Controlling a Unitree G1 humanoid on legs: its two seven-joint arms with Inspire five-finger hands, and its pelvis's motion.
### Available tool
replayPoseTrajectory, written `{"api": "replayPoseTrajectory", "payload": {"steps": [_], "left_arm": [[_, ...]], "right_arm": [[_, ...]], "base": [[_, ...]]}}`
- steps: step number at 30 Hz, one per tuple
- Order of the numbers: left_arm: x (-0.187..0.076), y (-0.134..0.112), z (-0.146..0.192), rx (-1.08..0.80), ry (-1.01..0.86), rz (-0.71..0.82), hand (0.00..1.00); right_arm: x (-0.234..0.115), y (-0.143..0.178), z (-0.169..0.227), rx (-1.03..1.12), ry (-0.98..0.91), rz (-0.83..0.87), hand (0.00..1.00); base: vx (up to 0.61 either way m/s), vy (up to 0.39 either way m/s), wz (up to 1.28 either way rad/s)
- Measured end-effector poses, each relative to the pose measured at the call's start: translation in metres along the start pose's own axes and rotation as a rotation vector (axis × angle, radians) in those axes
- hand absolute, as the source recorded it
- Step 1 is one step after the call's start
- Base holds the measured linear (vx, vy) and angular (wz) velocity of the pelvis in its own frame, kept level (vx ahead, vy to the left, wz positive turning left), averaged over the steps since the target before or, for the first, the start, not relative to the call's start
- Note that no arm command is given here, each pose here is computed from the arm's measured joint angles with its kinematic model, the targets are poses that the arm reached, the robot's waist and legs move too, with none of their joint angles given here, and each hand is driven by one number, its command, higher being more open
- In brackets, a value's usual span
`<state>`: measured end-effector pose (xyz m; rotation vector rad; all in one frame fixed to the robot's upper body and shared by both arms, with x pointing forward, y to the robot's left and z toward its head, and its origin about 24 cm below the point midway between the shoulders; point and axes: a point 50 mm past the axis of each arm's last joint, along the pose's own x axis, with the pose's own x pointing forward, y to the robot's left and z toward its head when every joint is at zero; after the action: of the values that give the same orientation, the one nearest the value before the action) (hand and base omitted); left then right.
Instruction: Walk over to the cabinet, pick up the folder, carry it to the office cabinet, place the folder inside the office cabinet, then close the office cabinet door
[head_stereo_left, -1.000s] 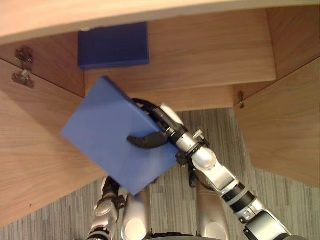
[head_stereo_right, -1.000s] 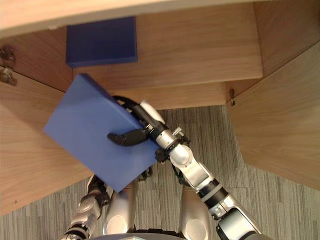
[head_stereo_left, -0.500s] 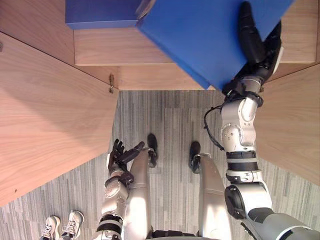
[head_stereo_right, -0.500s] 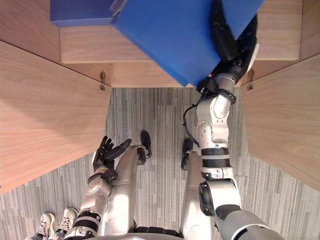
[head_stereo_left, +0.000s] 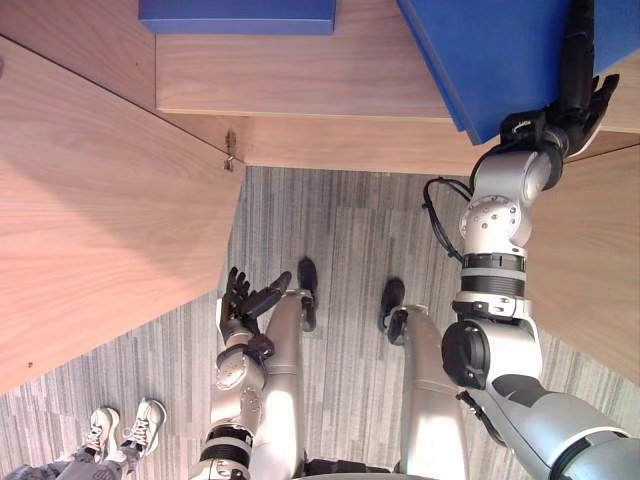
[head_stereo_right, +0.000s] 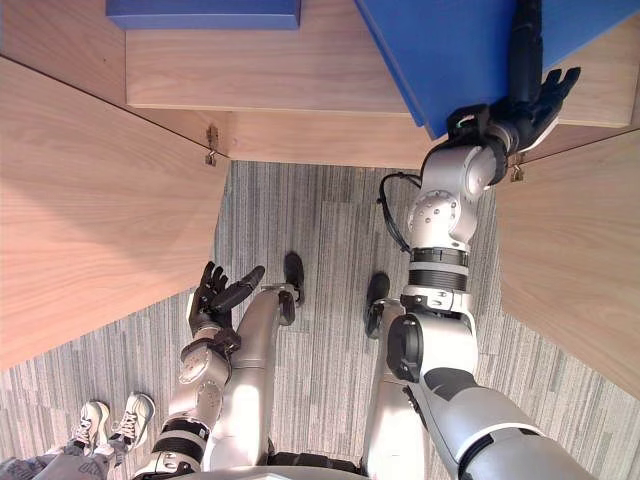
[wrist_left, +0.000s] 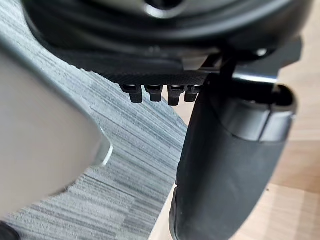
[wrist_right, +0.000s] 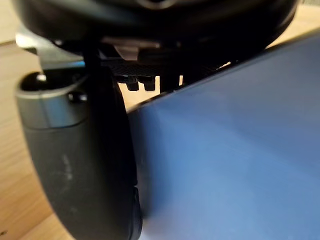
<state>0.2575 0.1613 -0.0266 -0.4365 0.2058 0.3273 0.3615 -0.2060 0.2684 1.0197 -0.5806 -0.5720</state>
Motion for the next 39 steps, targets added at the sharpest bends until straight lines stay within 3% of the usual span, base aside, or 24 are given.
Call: {"api": "replayPoseTrajectory", "payload": {"steps": [12,20,22,23,28,30,31,34,39], "left_arm": [[-0.002,-0.010,-0.005,0.002,0.022,-0.038,1.00],[-0.002,-0.014,-0.005,0.006,0.023,-0.052,1.00],[-0.002,-0.013,-0.004,0.007,0.022,-0.051,1.00],[-0.006,-0.003,-0.015,0.026,0.065,-0.034,1.00],[-0.006,0.007,-0.023,0.033,0.097,0.009,1.00],[-0.004,0.012,-0.024,0.047,0.101,0.016,1.00],[-0.003,0.014,-0.024,0.058,0.104,0.013,1.00],[0.000,0.016,-0.025,0.075,0.115,0.014,1.00],[0.001,0.019,-0.028,0.103,0.128,0.002,1.00]], "right_arm": [[-0.012,0.018,-0.014,0.044,0.063,0.077,1.00],[-0.017,0.001,-0.027,0.060,0.126,0.073,1.00],[-0.023,-0.003,-0.035,-0.009,0.151,0.138,1.00],[-0.025,-0.020,-0.043,-0.245,0.185,0.307,1.00],[-0.030,-0.031,-0.050,-0.401,0.198,0.404,1.00],[-0.037,-0.051,-0.056,-0.654,0.173,0.512,1.00],[-0.039,-0.058,-0.057,-0.746,0.164,0.548,0.00],[-0.041,-0.079,-0.058,-0.960,0.172,0.620,0.00],[-0.057,-0.086,-0.074,-1.185,0.204,0.846,0.00]], "base": [[0.00,-0.014,0.02],[0.05,-0.017,-0.02],[-0.03,-0.027,-0.12],[-0.07,-0.049,-0.17],[-0.06,-0.047,-0.06],[0.01,-0.013,-0.02],[0.02,-0.017,-0.06],[0.02,-0.019,-0.07],[0.00,-0.011,-0.01]]}}
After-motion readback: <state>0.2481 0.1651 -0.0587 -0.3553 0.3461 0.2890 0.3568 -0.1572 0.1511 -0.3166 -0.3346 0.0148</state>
